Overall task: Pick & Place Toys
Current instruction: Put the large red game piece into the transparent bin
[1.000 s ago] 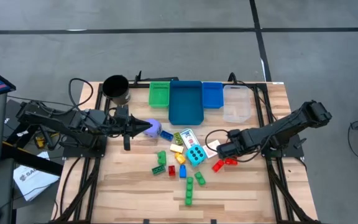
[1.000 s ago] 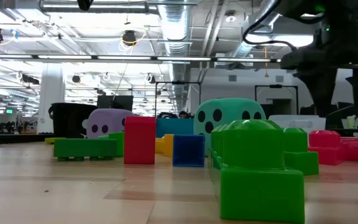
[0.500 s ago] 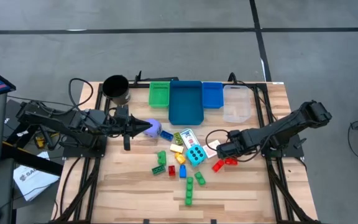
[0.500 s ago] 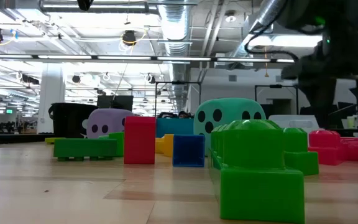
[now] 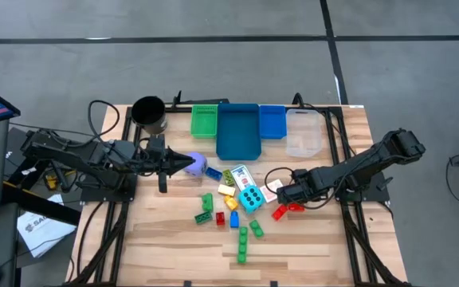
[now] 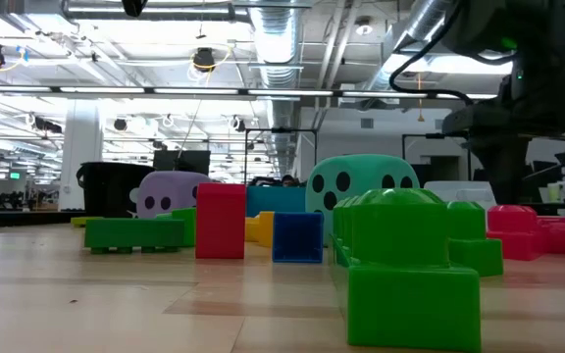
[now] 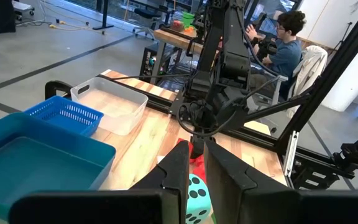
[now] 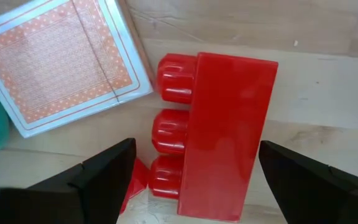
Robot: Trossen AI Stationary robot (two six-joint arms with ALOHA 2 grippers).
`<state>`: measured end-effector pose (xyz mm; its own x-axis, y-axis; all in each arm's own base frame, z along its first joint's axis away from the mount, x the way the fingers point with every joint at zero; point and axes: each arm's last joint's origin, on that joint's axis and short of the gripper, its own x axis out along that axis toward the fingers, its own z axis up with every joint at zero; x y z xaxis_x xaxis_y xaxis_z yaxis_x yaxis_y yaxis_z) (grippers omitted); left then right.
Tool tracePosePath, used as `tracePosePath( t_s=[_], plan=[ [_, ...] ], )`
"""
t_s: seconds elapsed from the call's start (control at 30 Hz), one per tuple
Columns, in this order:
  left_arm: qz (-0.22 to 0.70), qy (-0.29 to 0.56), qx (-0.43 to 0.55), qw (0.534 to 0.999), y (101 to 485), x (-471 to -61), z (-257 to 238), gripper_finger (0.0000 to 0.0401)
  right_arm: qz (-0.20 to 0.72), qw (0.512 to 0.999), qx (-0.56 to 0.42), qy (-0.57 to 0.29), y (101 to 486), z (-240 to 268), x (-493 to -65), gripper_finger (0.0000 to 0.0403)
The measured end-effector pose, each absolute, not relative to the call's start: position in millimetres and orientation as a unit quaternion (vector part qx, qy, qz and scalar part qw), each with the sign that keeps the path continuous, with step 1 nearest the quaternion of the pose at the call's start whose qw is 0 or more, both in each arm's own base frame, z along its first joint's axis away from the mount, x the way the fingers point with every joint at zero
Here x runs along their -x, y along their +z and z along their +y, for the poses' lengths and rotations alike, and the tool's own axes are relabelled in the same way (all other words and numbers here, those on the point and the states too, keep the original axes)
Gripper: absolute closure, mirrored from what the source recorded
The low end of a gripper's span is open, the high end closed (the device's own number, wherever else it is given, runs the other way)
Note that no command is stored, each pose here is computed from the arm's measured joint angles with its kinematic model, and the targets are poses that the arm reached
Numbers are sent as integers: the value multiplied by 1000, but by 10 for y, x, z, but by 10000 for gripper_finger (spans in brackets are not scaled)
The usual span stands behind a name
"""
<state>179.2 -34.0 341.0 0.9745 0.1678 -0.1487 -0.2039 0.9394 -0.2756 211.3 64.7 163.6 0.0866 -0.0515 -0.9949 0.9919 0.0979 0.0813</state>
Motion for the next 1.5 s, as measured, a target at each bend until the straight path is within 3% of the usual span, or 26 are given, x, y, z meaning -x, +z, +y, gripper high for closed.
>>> tracePosePath(
  t_s=[0.43, 1.1, 1.5],
  plan=[
    [62, 95, 146, 983, 3408, -1793, -341, 357, 530, 520, -464, -483, 1327, 710, -2253, 68],
    [63, 95, 146, 983, 3407, -1793, -340, 357, 509, 526, -461, -501, 1417, 616, -2265, 89],
    [63, 95, 146, 983, 3407, -1793, -340, 357, 510, 526, -461, -500, 1420, 618, -2263, 139]
  ],
)
